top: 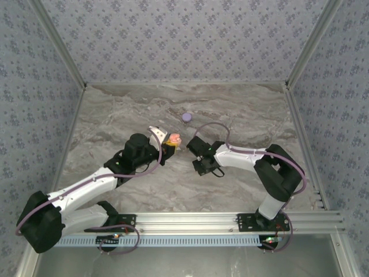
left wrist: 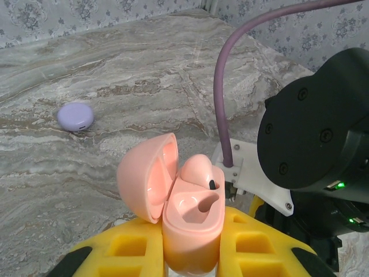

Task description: Insert the wireless bluetooth earbuds into the charging case

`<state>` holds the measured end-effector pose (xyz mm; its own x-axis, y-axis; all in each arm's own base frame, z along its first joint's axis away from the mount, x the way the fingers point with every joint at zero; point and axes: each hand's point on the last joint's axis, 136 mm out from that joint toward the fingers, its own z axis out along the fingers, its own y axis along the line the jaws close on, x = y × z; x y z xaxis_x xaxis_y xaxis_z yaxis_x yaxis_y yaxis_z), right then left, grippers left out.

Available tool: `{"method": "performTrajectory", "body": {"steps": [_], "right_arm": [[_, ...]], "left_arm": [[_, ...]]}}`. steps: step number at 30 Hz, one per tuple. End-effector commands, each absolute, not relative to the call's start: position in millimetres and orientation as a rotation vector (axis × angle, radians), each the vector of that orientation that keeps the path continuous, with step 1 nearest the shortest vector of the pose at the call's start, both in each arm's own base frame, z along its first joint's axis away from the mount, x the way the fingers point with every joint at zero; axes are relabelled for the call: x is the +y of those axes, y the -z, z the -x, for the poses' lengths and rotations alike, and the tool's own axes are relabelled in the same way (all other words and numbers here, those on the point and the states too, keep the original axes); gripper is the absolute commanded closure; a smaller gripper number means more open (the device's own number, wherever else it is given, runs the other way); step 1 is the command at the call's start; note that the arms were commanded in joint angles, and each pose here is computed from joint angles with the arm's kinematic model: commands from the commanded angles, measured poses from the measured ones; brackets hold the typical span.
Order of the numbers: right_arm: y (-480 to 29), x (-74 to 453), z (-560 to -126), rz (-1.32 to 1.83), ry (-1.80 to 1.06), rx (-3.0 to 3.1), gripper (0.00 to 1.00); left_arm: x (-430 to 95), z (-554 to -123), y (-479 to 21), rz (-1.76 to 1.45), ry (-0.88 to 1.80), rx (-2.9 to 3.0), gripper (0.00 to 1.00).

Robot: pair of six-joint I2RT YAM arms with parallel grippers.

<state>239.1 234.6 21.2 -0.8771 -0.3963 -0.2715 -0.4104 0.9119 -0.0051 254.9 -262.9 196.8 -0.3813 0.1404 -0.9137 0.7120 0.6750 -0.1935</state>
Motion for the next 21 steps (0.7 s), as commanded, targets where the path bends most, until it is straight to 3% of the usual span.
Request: {"method": "performTrajectory", "body": {"steps": [1,9,14,21], "right_arm": [[-36,232,-246,0.600,-0.020,2.771,0.77],[-62,237,-242,0.546,-0.165,2.759,0.71],[-65,244,-241,0.381,-0.293,2.804,0.44],[-44,245,-239,0.160,-0.321,2.904,0.45]], "left_arm": [[-263,-254,-215,-0.667,0.721,1.842,0.89],[-262,-254,-216,-0.664,0.718,1.843,0.89],[-263,-254,-216,-0.665,0.720,1.841,0.89],[-262,-253,-217,-0.665,0.723,1.841,0.89]]}}
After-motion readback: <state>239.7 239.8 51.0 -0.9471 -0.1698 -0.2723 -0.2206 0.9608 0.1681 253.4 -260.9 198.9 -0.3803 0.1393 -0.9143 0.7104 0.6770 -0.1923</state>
